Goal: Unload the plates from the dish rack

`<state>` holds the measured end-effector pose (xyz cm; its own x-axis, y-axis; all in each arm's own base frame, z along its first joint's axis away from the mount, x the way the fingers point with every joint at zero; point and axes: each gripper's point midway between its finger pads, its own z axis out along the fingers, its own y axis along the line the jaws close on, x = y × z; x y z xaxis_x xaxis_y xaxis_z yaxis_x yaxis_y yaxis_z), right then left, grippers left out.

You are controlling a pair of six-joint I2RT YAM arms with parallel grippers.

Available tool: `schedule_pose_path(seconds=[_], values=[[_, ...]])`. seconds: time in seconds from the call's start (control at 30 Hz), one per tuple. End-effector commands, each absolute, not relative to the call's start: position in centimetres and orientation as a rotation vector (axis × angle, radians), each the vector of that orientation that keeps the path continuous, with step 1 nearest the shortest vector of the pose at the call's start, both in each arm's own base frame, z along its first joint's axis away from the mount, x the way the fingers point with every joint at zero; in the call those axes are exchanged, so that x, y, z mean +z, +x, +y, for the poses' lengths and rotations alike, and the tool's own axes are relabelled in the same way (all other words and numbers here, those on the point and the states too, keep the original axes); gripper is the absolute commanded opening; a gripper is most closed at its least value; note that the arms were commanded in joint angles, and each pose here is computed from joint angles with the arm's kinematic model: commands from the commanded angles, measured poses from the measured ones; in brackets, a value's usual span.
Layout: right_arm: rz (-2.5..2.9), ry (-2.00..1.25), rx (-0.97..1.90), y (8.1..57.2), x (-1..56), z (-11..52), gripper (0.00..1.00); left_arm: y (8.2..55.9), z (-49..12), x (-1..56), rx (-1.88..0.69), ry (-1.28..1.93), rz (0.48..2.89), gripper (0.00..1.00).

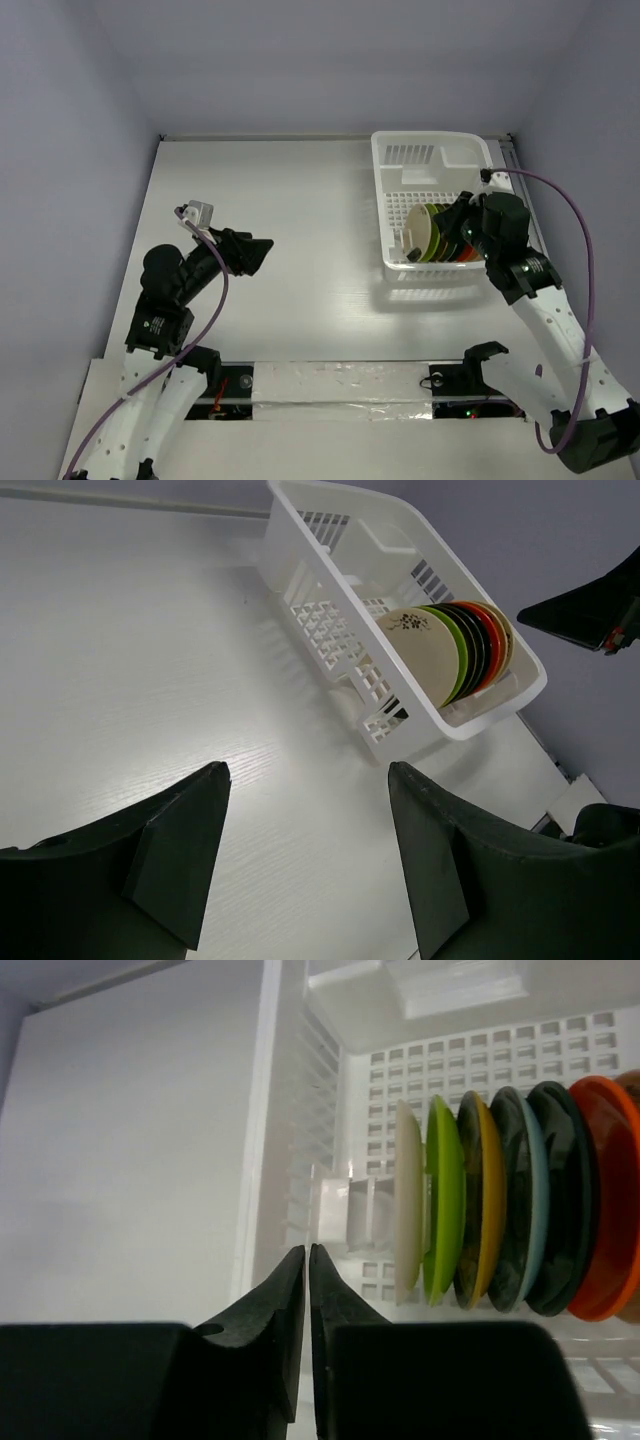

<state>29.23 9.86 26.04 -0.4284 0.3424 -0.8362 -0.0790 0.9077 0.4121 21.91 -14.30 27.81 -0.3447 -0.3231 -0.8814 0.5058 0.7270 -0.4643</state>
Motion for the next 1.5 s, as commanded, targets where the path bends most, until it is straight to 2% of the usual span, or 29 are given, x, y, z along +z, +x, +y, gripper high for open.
schedule_pose_path(seconds=[0.0,0.1,0.13,0.23,0.37,0.4,0.43,0.47,0.6,0.63,0.67,0.7,0.77,0.9,1.13,1.47], values=[[1.851,0.217,0.359,29.7,30.1,8.1,0.09,22.0,-14.2,29.2,-0.838,0.166,1.683,0.61],[1.811,0.187,0.338,28.7,32.5,7.7,0.00,22.1,-14.7,28.9,-0.853,0.184,1.700,0.58],[1.805,0.187,0.339,28.5,32.7,7.6,0.00,22.1,-14.7,29.0,-0.853,0.184,1.699,0.58],[1.823,0.178,0.298,28.7,32.3,7.2,0.00,22.0,-15.1,29.2,-0.877,0.207,1.688,0.47],[1.921,0.157,0.276,29.9,29.6,8.2,0.02,21.9,-15.4,29.0,-0.899,0.214,1.692,0.01],[1.923,0.160,0.261,30.3,29.4,8.3,0.03,21.9,-15.3,29.0,-0.893,0.208,1.691,0.00],[1.929,0.170,0.246,30.6,29.3,8.1,0.05,21.9,-15.1,28.9,-0.885,0.201,1.694,0.00],[1.955,0.179,0.221,31.1,28.4,8.1,0.12,21.9,-14.7,28.7,-0.864,0.179,1.698,0.00],[1.999,0.189,0.156,32.6,26.6,8.6,0.32,21.9,-14.2,28.2,-0.838,0.127,1.706,0.00],[2.010,0.189,0.148,32.9,26.1,8.6,0.35,21.8,-14.2,28.2,-0.838,0.123,1.704,0.03],[2.022,0.178,0.146,33.1,25.7,9.1,0.40,21.8,-14.1,28.3,-0.838,0.119,1.699,0.14],[2.040,0.179,0.120,33.6,24.8,9.2,0.42,21.8,-14.0,28.3,-0.833,0.112,1.696,0.19],[2.058,0.198,0.073,34.1,24.0,8.8,0.43,21.8,-13.9,28.3,-0.831,0.107,1.694,0.29],[2.088,0.234,-0.031,35.4,22.5,8.0,0.43,21.6,-14.1,28.3,-0.841,0.115,1.692,0.36],[2.146,0.243,-0.111,36.6,19.7,7.9,0.36,21.5,-14.0,28.4,-0.842,0.115,1.688,0.37],[2.174,0.208,-0.136,37.0,19.2,8.0,0.07,21.5,-14.1,28.4,-0.844,0.115,1.685,0.38]])
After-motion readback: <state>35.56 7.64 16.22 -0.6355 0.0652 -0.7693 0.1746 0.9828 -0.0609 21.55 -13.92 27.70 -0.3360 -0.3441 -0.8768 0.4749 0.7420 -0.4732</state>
